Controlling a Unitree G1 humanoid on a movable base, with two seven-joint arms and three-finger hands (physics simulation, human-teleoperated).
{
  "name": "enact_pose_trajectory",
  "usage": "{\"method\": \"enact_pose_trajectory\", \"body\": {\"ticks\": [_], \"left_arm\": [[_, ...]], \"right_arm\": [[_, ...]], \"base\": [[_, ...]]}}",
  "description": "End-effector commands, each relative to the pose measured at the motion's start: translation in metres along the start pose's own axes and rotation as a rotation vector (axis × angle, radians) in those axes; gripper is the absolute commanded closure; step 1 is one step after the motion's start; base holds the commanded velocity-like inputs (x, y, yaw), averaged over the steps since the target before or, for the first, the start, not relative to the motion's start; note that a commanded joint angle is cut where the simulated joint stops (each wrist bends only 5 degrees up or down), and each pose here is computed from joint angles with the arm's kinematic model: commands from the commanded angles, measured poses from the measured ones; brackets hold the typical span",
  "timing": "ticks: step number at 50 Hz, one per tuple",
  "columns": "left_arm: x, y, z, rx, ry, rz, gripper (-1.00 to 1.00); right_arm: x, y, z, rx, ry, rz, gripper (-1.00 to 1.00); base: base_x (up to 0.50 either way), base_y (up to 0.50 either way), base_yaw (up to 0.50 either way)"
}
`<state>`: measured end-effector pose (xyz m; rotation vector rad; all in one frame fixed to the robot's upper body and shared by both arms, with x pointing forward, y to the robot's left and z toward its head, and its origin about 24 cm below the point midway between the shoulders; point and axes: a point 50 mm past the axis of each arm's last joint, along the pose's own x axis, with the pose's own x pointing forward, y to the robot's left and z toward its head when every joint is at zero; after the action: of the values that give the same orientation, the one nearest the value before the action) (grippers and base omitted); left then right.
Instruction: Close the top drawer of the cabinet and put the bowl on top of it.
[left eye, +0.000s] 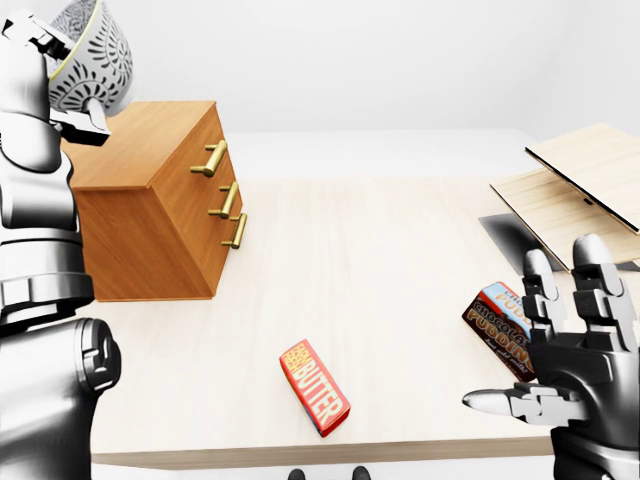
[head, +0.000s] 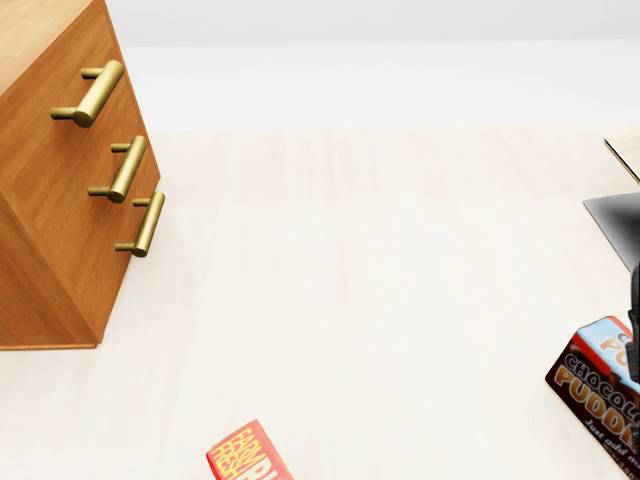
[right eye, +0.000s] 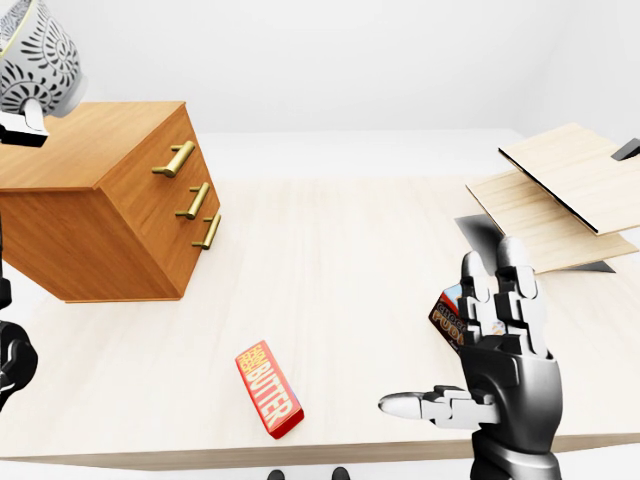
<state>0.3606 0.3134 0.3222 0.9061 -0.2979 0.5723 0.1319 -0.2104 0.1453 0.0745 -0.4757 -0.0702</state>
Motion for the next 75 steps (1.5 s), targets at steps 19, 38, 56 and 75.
{"method": "enact_pose_trajectory", "body": {"ticks": [19, 38, 56, 75], "left_arm": [[-0.001, -0.022, -0.044, -0.003, 0.224, 0.022, 1.0], [-0.005, -0.037, -0.052, 0.017, 0.269, -0.011, 1.0], [-0.006, -0.04, -0.054, 0.042, 0.274, -0.029, -1.0], [-0.003, -0.04, -0.043, 0.045, 0.23, -0.024, -1.0]], "right_arm": [[0.0, 0.001, 0.0, -0.002, 0.0, -0.001, -1.0], [0.0, 0.0, 0.0, -0.001, 0.0, 0.002, -1.0], [-0.001, 0.001, 0.0, -0.002, 0.001, 0.004, -1.0], [0.001, 0.002, -0.001, -0.003, 0.003, 0.007, -1.0]], "base": [[0.0, 0.0, 0.0], [0.0, 0.0, 0.0], [0.0, 0.0, 0.0], [0.0, 0.0, 0.0]]}}
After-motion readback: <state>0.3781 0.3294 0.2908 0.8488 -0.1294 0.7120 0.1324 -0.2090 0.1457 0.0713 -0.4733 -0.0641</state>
